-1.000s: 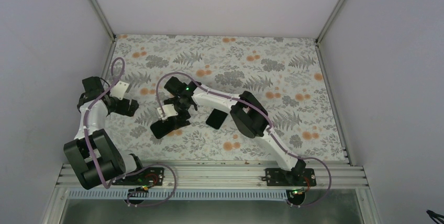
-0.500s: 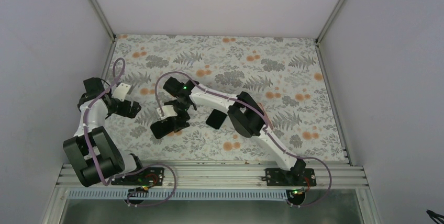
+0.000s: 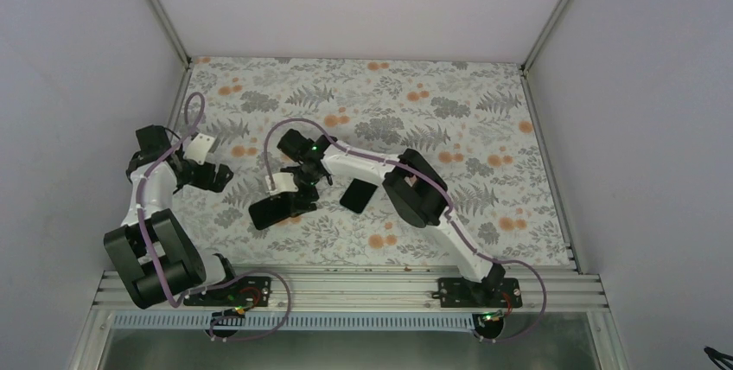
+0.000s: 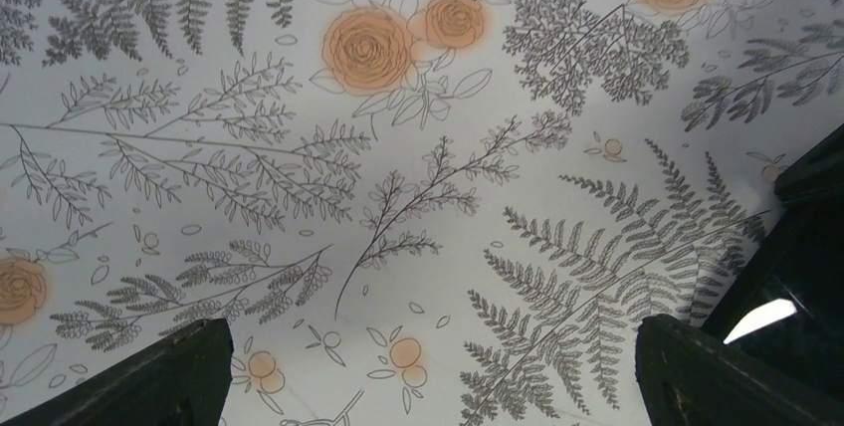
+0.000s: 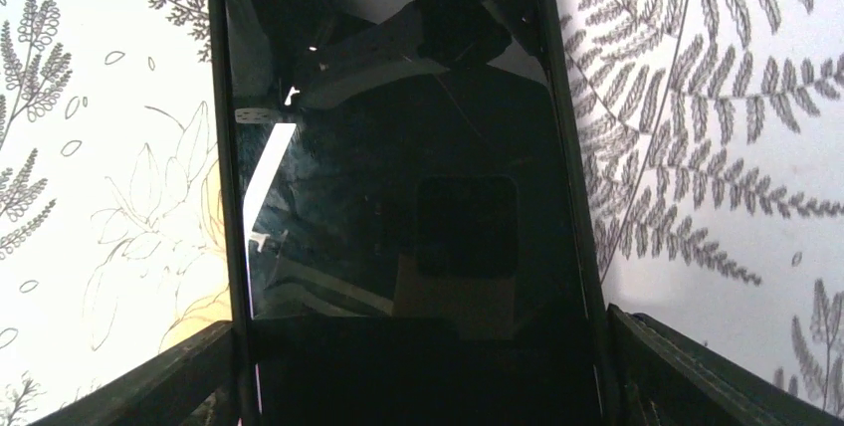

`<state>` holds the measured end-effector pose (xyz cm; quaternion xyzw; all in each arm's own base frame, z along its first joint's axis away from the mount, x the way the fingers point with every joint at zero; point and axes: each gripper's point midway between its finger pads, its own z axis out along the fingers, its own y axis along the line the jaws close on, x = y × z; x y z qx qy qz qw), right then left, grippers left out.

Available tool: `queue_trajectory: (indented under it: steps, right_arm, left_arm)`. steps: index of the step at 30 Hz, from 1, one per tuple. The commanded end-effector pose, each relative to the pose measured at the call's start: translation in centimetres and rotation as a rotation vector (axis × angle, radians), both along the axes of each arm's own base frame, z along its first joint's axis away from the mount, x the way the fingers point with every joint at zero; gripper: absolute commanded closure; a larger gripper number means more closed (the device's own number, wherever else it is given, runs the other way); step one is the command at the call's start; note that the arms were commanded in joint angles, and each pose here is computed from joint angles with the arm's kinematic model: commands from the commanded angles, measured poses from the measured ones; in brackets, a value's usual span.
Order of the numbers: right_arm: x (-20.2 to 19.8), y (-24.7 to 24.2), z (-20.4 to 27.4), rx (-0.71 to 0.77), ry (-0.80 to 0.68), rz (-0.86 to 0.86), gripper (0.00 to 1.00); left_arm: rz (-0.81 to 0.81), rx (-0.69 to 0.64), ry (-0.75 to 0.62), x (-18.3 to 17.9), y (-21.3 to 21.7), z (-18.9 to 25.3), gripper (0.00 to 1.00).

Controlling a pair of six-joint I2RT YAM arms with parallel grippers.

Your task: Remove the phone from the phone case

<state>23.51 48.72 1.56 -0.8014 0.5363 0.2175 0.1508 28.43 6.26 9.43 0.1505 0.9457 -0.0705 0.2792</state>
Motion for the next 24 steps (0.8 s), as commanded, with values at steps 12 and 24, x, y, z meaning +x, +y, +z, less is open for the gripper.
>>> queue_trajectory:
  steps: [12, 24]
  right_arm:
    - [2.6, -3.5, 3.7, 0.054, -0.018, -0.294, 0.20]
    - [5.9, -4.5, 10.0, 0.187, -0.125, -0.393, 0.17]
  left_arm:
    - [-0.121, -0.316, -0.071, 2.6, -4.8, 3.8, 0.00]
    - [-0.308, -0.657, 0.128, 5.0, -12.6, 3.3, 0.00]
